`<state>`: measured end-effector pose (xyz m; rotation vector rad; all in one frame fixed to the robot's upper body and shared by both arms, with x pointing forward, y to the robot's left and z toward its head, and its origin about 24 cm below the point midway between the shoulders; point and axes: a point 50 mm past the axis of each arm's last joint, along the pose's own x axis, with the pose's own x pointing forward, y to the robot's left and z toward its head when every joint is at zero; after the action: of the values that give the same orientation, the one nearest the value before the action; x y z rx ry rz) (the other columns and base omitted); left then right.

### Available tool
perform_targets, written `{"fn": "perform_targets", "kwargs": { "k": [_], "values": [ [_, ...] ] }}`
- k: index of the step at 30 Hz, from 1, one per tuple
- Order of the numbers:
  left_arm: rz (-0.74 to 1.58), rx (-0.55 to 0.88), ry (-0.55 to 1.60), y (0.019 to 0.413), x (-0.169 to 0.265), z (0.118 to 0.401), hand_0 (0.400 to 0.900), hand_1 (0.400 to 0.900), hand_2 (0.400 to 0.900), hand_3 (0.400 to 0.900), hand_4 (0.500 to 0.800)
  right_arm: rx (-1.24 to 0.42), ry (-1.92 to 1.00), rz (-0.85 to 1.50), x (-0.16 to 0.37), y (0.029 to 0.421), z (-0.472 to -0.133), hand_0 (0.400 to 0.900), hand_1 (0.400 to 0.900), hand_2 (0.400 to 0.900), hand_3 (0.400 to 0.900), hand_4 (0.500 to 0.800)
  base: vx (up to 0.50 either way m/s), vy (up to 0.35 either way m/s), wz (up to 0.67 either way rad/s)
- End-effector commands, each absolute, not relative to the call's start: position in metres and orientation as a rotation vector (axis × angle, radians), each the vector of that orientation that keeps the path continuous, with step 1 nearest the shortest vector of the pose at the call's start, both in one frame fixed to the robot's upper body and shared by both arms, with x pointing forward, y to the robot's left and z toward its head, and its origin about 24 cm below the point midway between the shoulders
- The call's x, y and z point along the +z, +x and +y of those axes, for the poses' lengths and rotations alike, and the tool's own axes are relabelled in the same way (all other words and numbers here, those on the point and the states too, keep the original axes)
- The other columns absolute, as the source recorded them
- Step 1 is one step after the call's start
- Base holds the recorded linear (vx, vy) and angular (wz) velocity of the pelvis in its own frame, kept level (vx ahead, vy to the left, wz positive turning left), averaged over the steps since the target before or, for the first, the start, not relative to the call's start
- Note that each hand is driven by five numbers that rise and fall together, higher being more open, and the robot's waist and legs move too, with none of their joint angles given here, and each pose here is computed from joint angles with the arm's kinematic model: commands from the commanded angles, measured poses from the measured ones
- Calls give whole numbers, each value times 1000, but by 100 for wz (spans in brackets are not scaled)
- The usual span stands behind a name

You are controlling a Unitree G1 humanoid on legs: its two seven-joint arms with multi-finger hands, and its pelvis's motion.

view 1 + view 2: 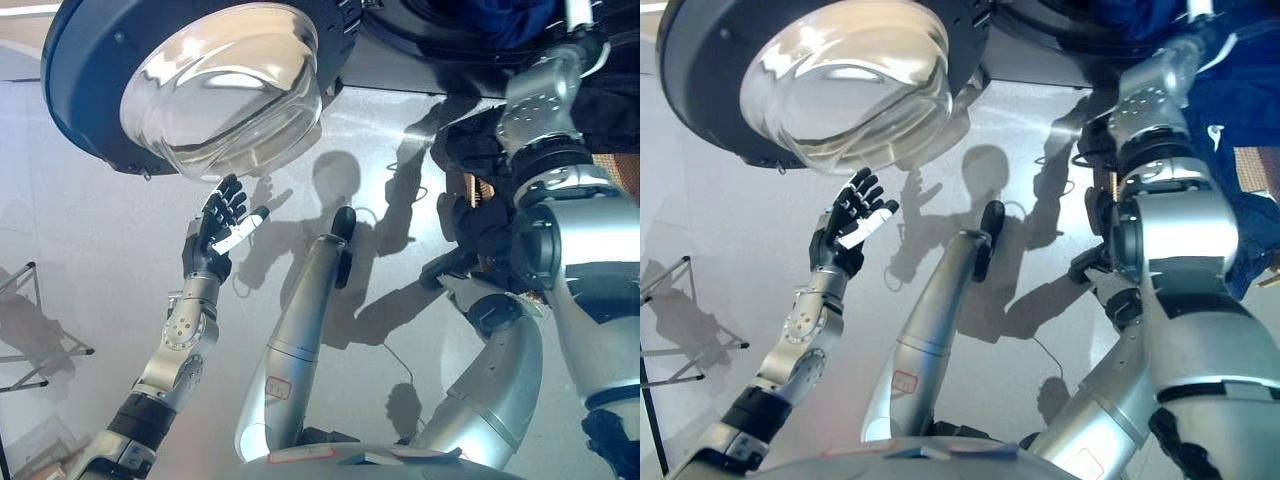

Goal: Put the clothes in the basket into the washing machine.

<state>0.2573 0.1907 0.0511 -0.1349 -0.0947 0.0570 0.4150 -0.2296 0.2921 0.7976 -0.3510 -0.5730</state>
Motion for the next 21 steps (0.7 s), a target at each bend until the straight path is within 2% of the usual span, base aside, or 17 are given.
{"fn": "perform_targets", "kwargs": {
  "k": [1, 3, 6, 21],
  "values": [
    [-212, 101, -138, 262, 68, 196, 900, 900, 900, 900, 800, -422, 725, -536, 328, 410, -183, 400, 400, 400, 400, 500, -7, 41, -12],
    [-230, 112, -138, 262, 72, 198, 900, 900, 900, 900, 800, -377, 728, -539, 331, 410, -166, 400, 400, 400, 400, 500, -19, 35, -11],
    [-224, 115, -144, 260, 71, 200, 900, 900, 900, 900, 800, -317, 787, -529, 338, 411, -159, 400, 400, 400, 400, 500, -17, 28, -5],
    [-208, 69, -110, 255, 67, 203, 900, 900, 900, 900, 800, -495, 699, -632, 360, 397, -229, 400, 400, 400, 400, 500, 11, 0, 3]
  ]
}}
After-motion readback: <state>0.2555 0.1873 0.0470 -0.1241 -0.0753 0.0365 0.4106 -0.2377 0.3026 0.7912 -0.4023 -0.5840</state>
